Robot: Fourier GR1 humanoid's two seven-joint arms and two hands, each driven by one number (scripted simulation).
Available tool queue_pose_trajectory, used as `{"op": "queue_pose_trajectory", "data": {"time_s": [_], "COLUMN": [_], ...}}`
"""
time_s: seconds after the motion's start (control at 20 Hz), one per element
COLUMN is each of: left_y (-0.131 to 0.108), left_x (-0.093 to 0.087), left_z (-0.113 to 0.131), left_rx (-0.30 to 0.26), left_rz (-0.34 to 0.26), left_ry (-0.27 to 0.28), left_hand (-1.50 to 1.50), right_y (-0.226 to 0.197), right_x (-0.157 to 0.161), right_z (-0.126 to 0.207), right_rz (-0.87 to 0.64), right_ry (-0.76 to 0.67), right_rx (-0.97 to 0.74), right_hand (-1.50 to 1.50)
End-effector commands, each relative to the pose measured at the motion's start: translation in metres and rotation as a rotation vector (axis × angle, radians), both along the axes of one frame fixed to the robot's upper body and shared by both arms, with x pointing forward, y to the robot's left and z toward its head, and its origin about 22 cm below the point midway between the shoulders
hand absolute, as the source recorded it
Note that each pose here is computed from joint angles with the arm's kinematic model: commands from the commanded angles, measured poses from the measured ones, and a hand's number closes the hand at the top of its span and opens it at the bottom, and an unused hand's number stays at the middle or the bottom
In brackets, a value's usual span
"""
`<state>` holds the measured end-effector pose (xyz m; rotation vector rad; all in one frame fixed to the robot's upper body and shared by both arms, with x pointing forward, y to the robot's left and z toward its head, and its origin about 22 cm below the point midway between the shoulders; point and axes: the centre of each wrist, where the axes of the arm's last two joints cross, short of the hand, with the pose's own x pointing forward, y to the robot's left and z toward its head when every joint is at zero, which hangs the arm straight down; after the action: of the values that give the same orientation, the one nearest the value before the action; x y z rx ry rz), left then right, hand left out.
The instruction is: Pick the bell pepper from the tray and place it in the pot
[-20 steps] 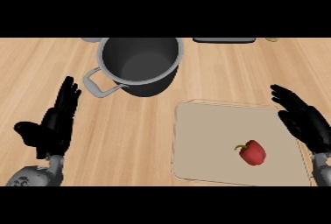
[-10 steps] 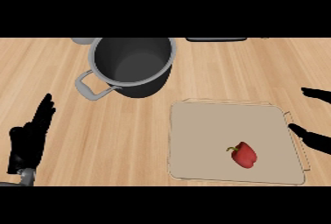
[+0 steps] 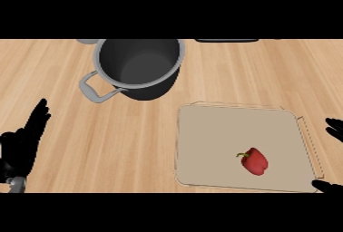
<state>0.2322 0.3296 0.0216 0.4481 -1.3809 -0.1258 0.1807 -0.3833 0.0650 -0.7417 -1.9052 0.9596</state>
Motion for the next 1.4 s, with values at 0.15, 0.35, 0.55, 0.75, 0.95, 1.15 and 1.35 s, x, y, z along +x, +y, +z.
{"op": "queue_pose_trajectory", "data": {"time_s": [0.15,0.35,0.55,0.75,0.95,1.15,1.35], "left_y": [0.000,0.000,-0.017,0.001,-0.018,-0.007,-0.006], "left_x": [-0.007,0.007,0.010,0.006,0.003,0.007,-0.005], "left_z": [0.008,0.006,0.004,-0.013,0.000,-0.005,-0.017], "left_rx": [0.000,0.007,0.005,-0.005,0.004,0.004,0.005], "left_rz": [-0.015,-0.034,-0.042,-0.042,-0.029,-0.028,-0.023], "left_ry": [-0.011,-0.004,-0.001,0.004,-0.006,-0.002,-0.002], "left_hand": [0.00,0.00,0.00,0.00,0.00,0.00,0.00], "right_y": [0.051,0.065,0.089,0.130,0.148,0.189,0.170], "right_x": [0.003,0.004,0.005,0.010,0.034,0.036,0.046], "right_z": [0.047,0.050,0.055,0.055,0.051,0.031,0.024], "right_rz": [-0.027,-0.059,-0.113,-0.122,-0.111,-0.113,-0.149], "right_ry": [0.140,0.294,0.438,0.534,0.629,0.626,0.639], "right_rx": [-0.204,-0.401,-0.565,-0.636,-0.661,-0.671,-0.750], "right_hand": [-1.50,-1.50,-1.50,-1.50,-1.50,-1.50,-1.50]}}
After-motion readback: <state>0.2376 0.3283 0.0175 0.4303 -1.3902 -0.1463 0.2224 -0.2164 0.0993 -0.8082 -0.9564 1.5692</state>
